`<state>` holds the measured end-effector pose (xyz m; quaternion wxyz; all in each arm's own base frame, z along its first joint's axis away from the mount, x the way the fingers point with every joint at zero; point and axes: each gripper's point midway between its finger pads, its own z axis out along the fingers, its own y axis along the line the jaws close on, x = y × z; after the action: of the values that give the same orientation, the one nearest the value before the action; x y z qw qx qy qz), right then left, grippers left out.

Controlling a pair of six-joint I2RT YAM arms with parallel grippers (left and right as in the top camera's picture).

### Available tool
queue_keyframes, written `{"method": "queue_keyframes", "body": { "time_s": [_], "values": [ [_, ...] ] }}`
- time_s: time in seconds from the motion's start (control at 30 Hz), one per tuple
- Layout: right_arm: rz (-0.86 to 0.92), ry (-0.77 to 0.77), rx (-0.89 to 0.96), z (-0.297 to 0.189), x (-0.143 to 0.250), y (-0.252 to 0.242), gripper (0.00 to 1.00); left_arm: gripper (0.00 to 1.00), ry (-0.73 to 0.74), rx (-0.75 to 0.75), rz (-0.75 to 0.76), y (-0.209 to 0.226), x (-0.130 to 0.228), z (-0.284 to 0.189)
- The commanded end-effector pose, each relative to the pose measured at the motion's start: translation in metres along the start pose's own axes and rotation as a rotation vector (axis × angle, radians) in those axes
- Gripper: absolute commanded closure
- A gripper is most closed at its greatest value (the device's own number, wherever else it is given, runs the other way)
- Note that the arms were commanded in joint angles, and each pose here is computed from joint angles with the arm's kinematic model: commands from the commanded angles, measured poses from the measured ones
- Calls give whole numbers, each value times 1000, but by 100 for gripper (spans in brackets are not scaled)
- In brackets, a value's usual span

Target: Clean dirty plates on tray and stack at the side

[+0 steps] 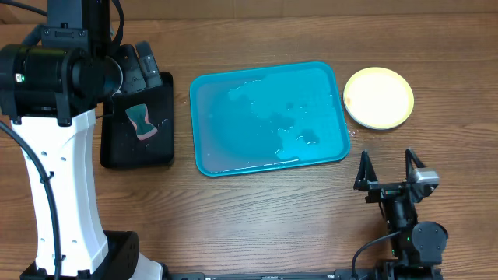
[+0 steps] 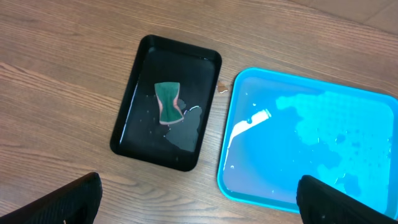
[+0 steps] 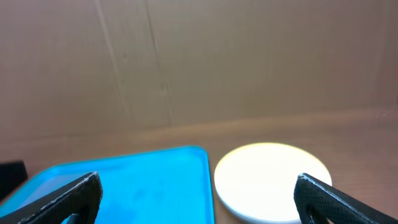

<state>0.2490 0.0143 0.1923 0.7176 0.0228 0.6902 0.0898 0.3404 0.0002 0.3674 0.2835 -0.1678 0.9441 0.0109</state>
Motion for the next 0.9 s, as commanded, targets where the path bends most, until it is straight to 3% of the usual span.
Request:
{"method": "queue_keyframes", "body": {
  "time_s": [0.0, 0.13, 0.87],
  "values": [
    [-14, 4, 13, -2, 6, -3, 0, 0, 3, -3, 3, -1, 0, 1],
    [-8, 64, 31, -3, 21, -6, 0, 0, 3, -3, 3, -1, 0, 1],
    [-5, 60, 23, -4, 21, -4, 0, 0, 3, -3, 3, -1, 0, 1]
  ]
}}
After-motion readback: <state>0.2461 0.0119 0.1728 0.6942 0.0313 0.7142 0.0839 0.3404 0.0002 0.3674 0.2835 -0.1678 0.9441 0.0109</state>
